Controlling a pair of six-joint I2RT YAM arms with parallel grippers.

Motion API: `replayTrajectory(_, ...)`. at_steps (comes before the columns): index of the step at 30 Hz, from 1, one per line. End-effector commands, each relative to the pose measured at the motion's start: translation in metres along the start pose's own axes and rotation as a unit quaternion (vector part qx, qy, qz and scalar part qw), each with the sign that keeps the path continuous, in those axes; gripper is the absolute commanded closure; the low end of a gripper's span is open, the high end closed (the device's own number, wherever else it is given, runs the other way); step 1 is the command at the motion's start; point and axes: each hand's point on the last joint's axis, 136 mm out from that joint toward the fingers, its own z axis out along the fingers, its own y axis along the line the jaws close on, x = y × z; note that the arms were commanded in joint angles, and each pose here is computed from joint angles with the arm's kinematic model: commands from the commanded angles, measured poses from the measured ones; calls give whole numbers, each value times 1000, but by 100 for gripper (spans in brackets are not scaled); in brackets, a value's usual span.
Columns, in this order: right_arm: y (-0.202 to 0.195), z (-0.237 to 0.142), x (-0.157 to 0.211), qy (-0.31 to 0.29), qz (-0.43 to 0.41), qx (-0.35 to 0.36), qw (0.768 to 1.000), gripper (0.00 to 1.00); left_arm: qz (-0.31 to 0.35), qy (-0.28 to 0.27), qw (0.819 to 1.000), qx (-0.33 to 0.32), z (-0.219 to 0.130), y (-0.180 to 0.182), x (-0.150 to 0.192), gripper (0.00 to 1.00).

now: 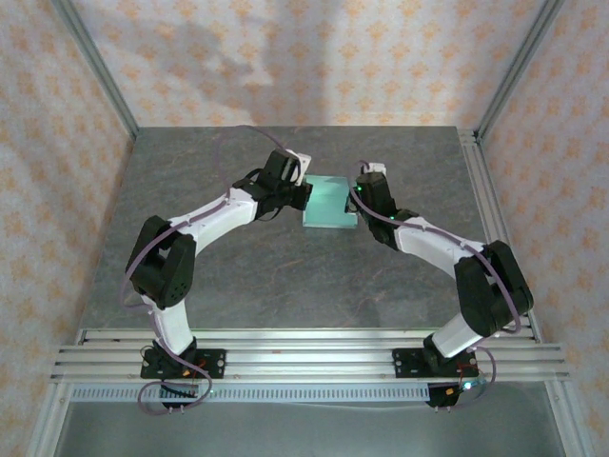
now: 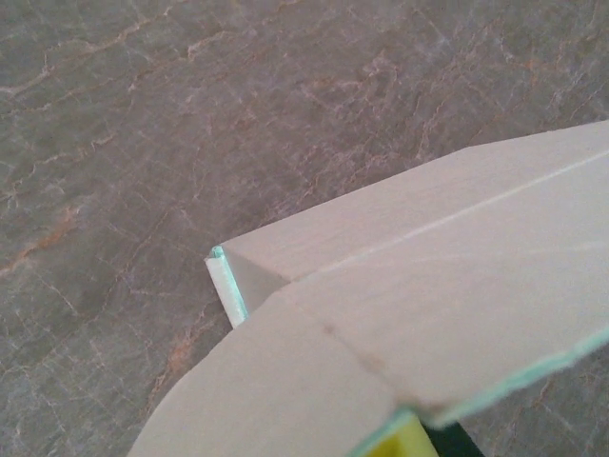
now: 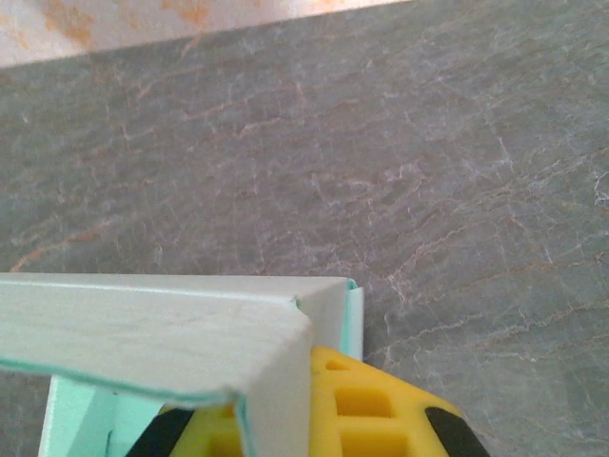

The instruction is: Fold the paper box

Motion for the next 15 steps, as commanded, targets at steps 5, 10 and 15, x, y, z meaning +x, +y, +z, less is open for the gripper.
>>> replayTrajectory(5, 23, -2, -21, -74, 19, -43, 996, 100, 1, -29, 999, 24, 7, -18, -5, 100)
replayTrajectory(10, 22, 6, -9, -67, 6, -42, 997, 100, 4, -21, 1000, 21, 17, -16, 2, 100)
replayTrajectory(15, 20, 13, 0, -63, -14, -40, 997, 100, 9, -15, 1000, 14, 25, -12, 10, 100)
